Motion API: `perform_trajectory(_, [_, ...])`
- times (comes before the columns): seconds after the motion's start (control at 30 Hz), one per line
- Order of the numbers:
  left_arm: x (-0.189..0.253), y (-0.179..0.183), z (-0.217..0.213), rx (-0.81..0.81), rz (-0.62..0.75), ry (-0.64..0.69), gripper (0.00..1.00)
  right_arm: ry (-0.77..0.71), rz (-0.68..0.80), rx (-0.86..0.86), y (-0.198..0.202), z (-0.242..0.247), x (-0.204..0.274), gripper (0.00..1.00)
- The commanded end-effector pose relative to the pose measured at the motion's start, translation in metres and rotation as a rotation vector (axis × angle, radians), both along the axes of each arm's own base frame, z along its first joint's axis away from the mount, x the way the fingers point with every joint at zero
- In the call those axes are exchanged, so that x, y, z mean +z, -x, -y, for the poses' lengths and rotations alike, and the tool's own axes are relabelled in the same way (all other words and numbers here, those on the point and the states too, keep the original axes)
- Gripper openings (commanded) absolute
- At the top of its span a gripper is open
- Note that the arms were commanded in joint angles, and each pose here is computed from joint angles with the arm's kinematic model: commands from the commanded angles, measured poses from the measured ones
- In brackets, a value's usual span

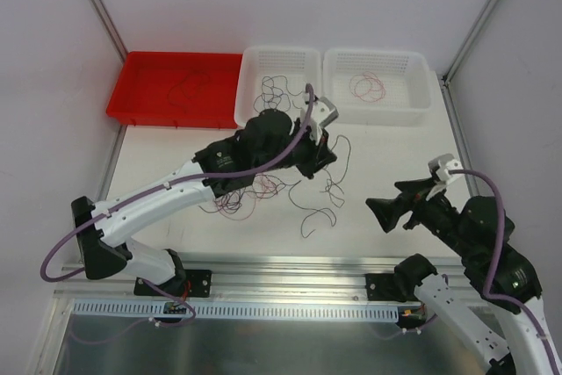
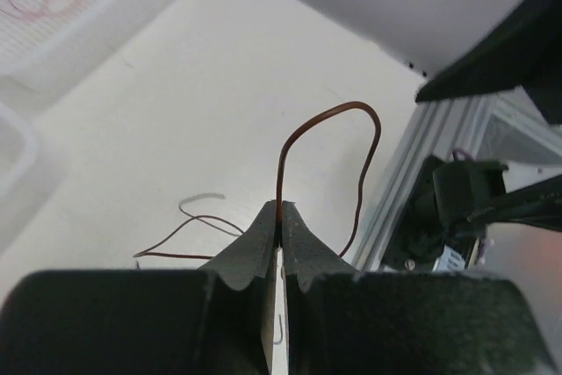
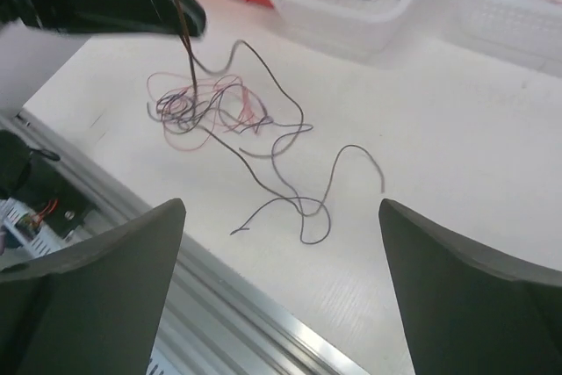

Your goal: Untangle the cables

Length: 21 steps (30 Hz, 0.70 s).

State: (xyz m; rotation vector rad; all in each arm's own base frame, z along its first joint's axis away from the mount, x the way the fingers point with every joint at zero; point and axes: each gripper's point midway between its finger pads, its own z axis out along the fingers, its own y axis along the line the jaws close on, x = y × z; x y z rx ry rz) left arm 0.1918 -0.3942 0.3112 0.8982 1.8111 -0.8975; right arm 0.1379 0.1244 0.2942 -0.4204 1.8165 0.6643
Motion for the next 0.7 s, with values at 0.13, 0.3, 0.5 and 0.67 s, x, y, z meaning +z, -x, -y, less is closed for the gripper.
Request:
perform_trajectory(0.13, [0.141,-0.059,-0.029,0.118,0.115,0.305,0.00,0.006,0.047,-0.291,0.002,0.059,-0.020,0.97])
perform_trajectory(0.3, [0.194,-0.093,-0.069,0.191,0.178,0.400,0.00,-0.010,-0.017,-0.314,0.009,0.063,-0.046,0.97])
perform_trajectory(0.5, [0.241,-0.126,-0.134,0.399,0.305,0.452,0.00,-0.011,-0.081,-0.291,0.013,0.056,-0.072,0.97])
perform_trajectory(0.67, [0.253,-0.159,-0.197,0.628,0.416,0.416,0.00,0.004,-0.106,-0.291,0.012,0.055,-0.077,0.97])
